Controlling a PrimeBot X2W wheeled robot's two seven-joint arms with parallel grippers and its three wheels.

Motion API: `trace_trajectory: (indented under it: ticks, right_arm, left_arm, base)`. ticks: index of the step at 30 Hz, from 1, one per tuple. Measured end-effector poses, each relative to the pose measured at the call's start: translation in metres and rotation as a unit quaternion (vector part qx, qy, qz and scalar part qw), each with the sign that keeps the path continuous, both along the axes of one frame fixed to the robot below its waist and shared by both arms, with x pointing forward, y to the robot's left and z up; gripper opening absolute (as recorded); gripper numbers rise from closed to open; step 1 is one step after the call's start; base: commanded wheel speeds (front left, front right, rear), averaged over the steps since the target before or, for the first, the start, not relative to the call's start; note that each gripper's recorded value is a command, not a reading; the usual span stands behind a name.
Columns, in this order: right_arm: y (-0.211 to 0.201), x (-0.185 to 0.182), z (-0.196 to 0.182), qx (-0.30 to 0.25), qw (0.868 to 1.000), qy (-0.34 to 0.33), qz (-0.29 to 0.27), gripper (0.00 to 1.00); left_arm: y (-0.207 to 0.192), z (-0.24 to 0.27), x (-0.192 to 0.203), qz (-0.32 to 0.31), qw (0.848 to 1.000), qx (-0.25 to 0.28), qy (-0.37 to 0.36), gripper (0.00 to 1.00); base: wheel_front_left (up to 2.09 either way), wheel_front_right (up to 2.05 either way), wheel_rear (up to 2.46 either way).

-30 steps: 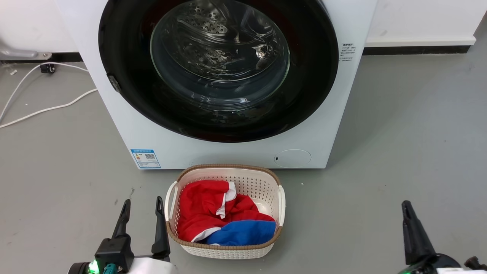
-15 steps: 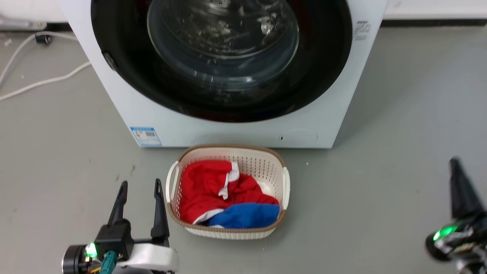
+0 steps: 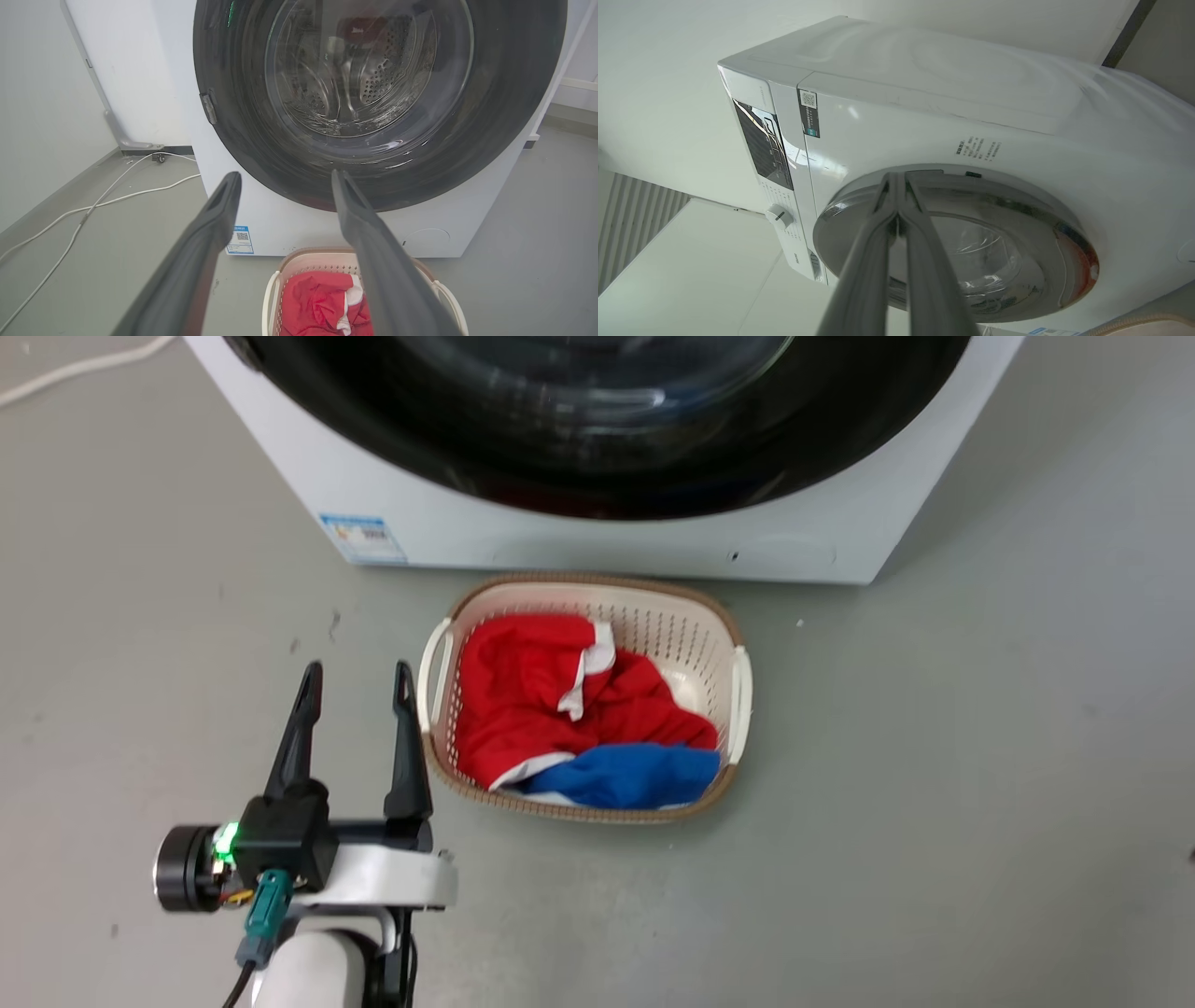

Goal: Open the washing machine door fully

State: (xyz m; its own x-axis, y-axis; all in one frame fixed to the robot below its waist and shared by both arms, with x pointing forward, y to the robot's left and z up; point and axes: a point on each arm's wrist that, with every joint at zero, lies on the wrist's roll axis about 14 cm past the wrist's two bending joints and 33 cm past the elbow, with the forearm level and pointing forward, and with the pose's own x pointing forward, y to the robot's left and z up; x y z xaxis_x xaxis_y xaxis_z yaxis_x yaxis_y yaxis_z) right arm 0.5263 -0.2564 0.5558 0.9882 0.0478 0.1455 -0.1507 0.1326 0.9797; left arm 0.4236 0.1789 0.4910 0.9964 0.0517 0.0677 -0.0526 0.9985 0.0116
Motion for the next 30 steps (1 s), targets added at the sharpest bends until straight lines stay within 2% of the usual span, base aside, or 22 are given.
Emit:
trace_trajectory:
  ticks: [8, 14, 20, 30]
  right_arm:
    - [0.024, 0.075, 0.008, -0.053, 0.997, -0.004, 0.064, 0.00]
    - [0.058, 0.116, 0.006, -0.113, 0.986, 0.001, 0.121, 0.00]
    - [0.090, 0.144, -0.005, -0.166, 0.970, 0.016, 0.177, 0.00]
    - [0.120, 0.169, -0.028, -0.238, 0.944, 0.043, 0.226, 0.00]
  left_arm:
    - [0.004, -0.020, 0.017, 0.008, 1.000, -0.003, 0.019, 1.00]
    - [0.009, -0.034, 0.022, 0.017, 0.999, -0.008, 0.036, 1.00]
    - [0.016, -0.043, 0.022, 0.028, 0.998, -0.006, 0.049, 1.00]
    - [0.025, -0.056, 0.021, 0.044, 0.997, -0.006, 0.067, 1.00]
  base:
    - [0.00, 0.00, 0.00]
    - [0.00, 0.00, 0.00]
    - [0.00, 0.00, 0.00]
    - [0.00, 0.00, 0.00]
